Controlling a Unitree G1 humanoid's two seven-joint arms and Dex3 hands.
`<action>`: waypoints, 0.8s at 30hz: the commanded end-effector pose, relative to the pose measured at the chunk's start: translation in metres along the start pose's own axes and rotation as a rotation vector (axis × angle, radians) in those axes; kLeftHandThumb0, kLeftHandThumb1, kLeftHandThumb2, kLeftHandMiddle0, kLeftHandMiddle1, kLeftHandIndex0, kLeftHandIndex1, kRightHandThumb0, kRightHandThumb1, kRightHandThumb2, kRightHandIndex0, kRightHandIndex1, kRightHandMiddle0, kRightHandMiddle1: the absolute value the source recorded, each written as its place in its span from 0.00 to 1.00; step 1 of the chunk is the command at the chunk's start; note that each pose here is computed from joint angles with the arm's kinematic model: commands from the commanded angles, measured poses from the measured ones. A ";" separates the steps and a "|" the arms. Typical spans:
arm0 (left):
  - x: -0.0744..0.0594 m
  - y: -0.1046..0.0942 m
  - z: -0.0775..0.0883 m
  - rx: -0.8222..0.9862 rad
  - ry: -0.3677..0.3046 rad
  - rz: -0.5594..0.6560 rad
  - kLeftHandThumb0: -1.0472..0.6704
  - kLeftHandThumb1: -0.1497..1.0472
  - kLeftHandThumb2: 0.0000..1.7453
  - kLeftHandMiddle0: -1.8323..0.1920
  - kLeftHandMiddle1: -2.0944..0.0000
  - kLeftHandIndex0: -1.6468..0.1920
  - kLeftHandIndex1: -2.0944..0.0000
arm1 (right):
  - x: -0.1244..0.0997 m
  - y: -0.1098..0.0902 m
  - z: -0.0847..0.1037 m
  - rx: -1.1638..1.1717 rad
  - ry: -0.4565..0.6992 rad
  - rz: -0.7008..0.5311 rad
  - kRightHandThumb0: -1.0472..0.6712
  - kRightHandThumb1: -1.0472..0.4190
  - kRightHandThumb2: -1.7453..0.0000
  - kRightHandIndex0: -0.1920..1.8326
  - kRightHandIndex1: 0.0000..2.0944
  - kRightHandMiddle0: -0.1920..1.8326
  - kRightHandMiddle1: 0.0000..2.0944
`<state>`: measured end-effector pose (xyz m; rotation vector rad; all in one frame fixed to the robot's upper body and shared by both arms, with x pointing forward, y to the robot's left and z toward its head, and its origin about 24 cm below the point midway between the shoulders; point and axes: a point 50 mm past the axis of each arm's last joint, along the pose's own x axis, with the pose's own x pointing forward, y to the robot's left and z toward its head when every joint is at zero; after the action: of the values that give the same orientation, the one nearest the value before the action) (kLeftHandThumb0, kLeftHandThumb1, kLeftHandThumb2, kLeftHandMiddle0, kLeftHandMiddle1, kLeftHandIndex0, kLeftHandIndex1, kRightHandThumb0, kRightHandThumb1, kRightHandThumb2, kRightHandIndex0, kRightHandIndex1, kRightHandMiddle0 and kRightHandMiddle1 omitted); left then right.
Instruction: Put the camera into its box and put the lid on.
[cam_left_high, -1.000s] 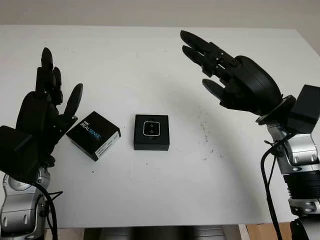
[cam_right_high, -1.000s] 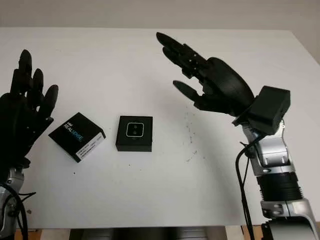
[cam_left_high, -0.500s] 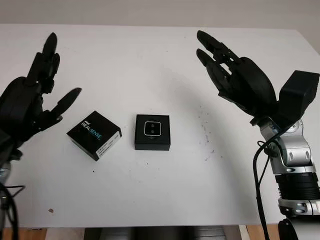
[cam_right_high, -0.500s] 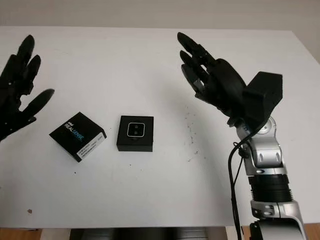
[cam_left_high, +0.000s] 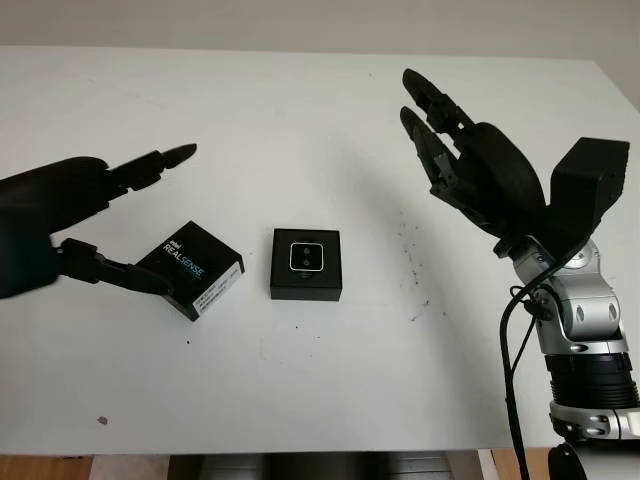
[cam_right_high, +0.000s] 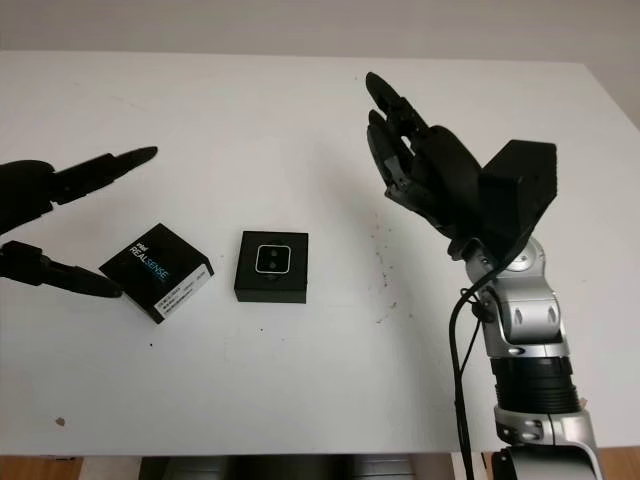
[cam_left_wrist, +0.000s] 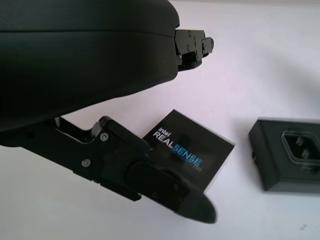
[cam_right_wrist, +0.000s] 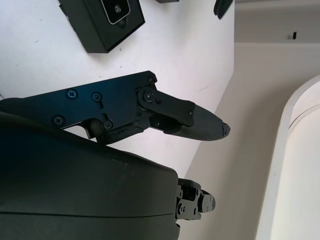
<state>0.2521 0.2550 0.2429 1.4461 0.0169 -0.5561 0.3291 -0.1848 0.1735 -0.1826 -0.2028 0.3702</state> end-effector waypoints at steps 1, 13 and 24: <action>0.001 0.004 0.004 0.123 0.022 -0.038 0.26 0.79 0.03 0.98 0.98 0.99 0.98 | 0.001 0.000 0.005 0.002 -0.016 -0.006 0.30 0.00 0.60 0.06 0.01 0.04 0.05; 0.021 0.005 0.012 0.425 0.042 -0.131 0.30 0.77 0.03 0.97 0.97 0.98 0.98 | 0.001 0.001 0.000 0.020 -0.007 -0.013 0.30 0.00 0.61 0.06 0.02 0.05 0.05; 0.045 0.009 0.006 0.416 -0.014 -0.054 0.31 0.82 0.04 0.96 0.97 0.96 0.97 | -0.002 0.003 -0.008 0.005 0.038 -0.027 0.29 0.00 0.64 0.07 0.03 0.05 0.05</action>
<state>0.2911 0.2365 0.2356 1.8669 -0.0579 -0.6326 0.3299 -0.1837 0.1676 -0.1737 -0.1779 0.3425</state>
